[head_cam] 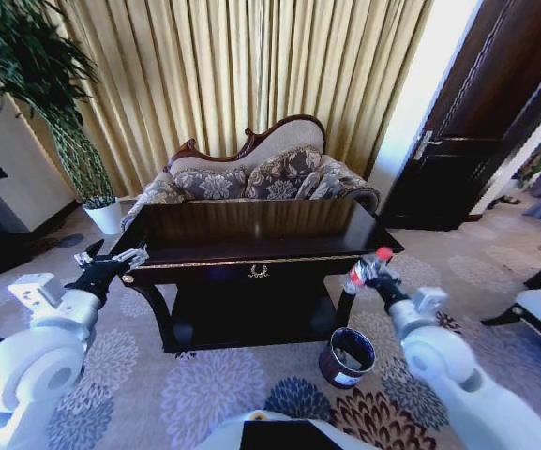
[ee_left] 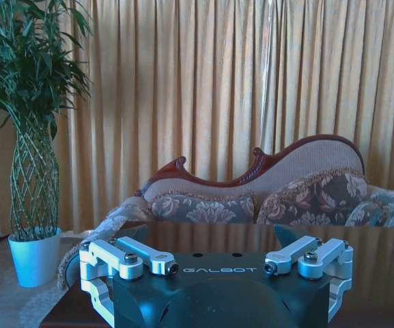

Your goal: Move to the front of the table and place the trash on the table into the trash bin.

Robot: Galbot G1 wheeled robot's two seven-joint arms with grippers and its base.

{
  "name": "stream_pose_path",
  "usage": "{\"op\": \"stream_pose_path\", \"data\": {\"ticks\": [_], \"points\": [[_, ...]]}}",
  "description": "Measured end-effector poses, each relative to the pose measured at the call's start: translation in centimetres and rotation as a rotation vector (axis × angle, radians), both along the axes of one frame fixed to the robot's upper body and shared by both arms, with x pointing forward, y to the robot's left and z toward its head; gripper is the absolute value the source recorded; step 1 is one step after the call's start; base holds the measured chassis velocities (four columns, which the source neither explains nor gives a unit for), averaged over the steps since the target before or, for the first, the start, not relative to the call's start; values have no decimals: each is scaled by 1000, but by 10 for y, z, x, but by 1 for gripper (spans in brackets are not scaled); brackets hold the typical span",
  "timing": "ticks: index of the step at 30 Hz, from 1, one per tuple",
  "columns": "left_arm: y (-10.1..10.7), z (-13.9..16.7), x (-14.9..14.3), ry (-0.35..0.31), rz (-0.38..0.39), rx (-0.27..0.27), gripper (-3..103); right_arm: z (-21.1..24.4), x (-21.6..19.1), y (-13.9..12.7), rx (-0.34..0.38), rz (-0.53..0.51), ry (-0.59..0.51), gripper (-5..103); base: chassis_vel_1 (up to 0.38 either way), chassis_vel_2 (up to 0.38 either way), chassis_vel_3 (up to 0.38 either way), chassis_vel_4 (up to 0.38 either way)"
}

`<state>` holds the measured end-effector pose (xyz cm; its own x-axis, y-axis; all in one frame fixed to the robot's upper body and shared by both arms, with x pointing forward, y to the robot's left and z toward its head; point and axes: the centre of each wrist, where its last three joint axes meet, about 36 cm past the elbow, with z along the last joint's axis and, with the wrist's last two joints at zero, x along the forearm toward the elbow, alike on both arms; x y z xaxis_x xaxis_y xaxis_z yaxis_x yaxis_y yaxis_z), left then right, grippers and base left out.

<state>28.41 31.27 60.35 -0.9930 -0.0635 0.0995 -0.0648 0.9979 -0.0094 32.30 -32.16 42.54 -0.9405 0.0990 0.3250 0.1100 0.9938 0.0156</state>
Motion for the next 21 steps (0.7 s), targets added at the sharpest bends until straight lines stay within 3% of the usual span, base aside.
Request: {"op": "stream_pose_path", "data": {"ticks": [5, 13, 21], "points": [[-1, -2, -3, 10, -1, 1, 100, -55, 12, -6, -27, -53, 76, 27, 0, 0, 0, 0], [0, -3, -4, 12, 2, 4, 100, -164, 43, -40, -124, -178, 197, 27, 0, 0, 0, 0], [0, -5, -6, 22, 6, 2, 100, -218, 57, -62, -201, -242, 251, 27, 0, 0, 0, 0]]}}
